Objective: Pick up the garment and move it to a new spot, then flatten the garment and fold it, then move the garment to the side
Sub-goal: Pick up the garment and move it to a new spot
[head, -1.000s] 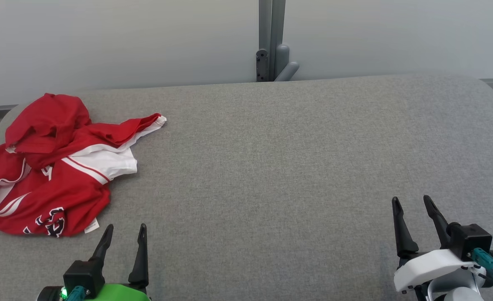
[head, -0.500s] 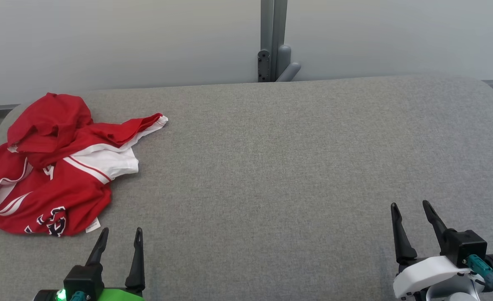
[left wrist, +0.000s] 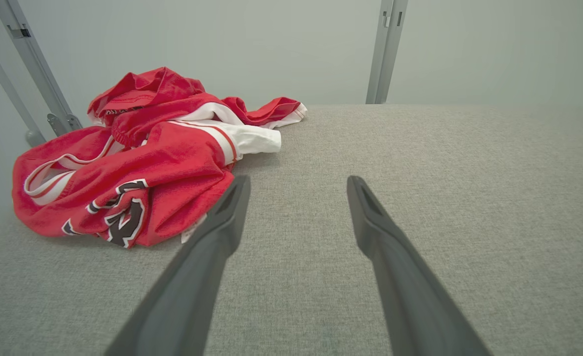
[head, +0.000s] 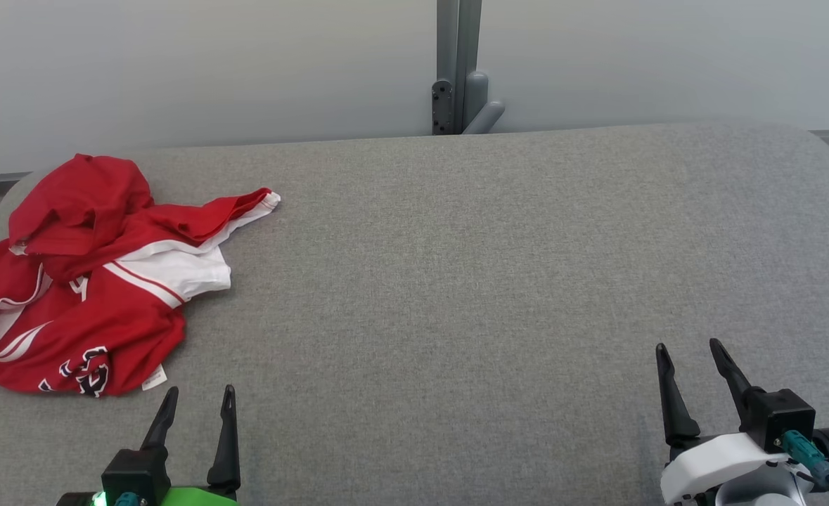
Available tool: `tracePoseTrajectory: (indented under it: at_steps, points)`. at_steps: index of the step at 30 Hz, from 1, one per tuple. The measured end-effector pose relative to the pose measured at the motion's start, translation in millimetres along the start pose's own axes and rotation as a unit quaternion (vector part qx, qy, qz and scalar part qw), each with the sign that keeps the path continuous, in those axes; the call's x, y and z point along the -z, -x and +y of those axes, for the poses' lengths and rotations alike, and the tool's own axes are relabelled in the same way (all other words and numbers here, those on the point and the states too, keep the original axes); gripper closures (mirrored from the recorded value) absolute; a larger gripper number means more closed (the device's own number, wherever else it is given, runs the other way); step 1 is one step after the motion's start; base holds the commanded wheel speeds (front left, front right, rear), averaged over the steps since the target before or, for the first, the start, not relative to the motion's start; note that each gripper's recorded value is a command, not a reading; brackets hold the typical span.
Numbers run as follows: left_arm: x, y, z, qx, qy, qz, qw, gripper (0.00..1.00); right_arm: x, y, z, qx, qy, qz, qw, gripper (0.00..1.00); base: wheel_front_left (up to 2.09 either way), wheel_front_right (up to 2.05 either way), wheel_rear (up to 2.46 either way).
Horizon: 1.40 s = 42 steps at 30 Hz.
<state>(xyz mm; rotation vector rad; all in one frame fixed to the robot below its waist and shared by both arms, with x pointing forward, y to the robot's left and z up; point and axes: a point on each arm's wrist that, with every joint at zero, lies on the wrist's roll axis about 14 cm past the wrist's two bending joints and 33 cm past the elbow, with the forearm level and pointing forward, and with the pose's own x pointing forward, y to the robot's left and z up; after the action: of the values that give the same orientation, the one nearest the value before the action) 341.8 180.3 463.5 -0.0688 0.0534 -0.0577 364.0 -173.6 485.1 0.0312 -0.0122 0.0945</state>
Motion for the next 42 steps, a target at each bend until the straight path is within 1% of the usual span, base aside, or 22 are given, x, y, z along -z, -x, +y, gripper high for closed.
tracePoseTrajectory:
  at_steps: [11,15,19,23,30,31,34,37,40,42]
  points:
    - [1.4,0.6,2.0,-0.005,0.007,0.002,1.0,0.0,4.2,-0.5,0.6,-0.001,-0.003,0.006,1.0,0.0,0.0,0.0,0.0]
    - [-2.0,5.0,9.3,-0.019,0.011,-0.005,1.0,0.0,11.8,-0.2,10.7,-0.015,-0.007,0.018,1.0,0.0,0.0,0.0,0.0]
    - [-5.0,17.2,26.6,-0.049,0.015,-0.011,0.999,0.0,17.5,-4.7,34.3,-0.051,-0.01,0.027,0.998,0.0,0.0,0.0,0.0]
    - [-1.7,44.4,56.3,-0.106,0.021,-0.011,0.994,0.0,17.3,-13.6,68.5,-0.102,-0.012,0.027,0.994,0.0,0.0,0.0,0.0]
    - [9.9,111.1,106.5,-0.217,0.034,-0.006,0.976,0.0,11.5,-23.7,138.1,-0.204,-0.016,0.021,0.979,0.0,0.0,0.0,0.0]
    - [9.9,111.1,106.5,-0.217,0.034,-0.006,0.976,0.0,11.5,-23.7,138.1,-0.204,-0.016,0.021,0.979,0.0,0.0,0.0,0.0]
    - [10.4,134.1,120.5,-0.252,0.04,-0.011,0.967,0.0,9.6,-23.9,160.6,-0.236,-0.017,0.019,0.971,0.0,0.0,0.0,0.0]
    - [7.1,146.4,127.5,-0.273,0.045,-0.022,0.961,0.0,8.2,-23.3,176.0,-0.259,-0.017,0.018,0.966,0.0,0.0,0.0,0.0]
    - [2.2,144.1,128.5,-0.277,0.054,-0.031,0.959,0.0,9.6,-25.9,180.4,-0.265,-0.017,0.019,0.964,0.0,0.0,0.0,0.0]
    - [-6.2,132.0,126.3,-0.268,0.057,-0.043,0.961,0.0,9.3,-31.9,176.3,-0.265,-0.009,0.016,0.964,0.0,0.0,0.0,0.0]
